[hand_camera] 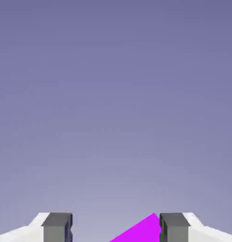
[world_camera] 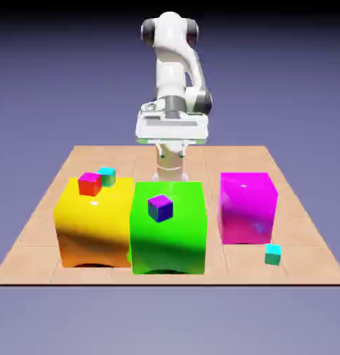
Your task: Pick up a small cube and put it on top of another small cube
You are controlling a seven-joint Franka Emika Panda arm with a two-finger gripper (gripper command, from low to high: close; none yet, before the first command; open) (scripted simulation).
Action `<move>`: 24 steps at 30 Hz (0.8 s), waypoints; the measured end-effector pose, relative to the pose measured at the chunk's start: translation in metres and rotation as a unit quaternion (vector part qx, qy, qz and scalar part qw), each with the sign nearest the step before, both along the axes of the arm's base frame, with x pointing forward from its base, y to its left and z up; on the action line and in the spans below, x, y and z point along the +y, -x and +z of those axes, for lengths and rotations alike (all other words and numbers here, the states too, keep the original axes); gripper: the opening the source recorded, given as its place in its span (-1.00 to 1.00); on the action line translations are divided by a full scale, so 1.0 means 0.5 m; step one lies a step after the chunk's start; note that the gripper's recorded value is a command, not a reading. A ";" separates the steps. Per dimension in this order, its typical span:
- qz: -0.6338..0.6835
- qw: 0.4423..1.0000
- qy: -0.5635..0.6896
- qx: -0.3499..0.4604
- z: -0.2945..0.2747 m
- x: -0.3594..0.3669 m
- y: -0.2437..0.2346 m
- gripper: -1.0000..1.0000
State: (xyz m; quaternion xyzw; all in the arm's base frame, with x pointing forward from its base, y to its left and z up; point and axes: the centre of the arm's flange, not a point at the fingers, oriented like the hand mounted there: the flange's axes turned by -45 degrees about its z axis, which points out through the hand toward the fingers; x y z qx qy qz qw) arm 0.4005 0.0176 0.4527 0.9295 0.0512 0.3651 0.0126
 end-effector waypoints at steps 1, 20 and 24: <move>0.017 1.000 0.013 0.020 -0.010 0.022 -0.018 0.00; 0.305 0.859 0.247 0.328 -0.303 0.471 -0.178 0.00; 0.351 0.811 0.286 0.371 -0.369 0.558 -0.173 0.00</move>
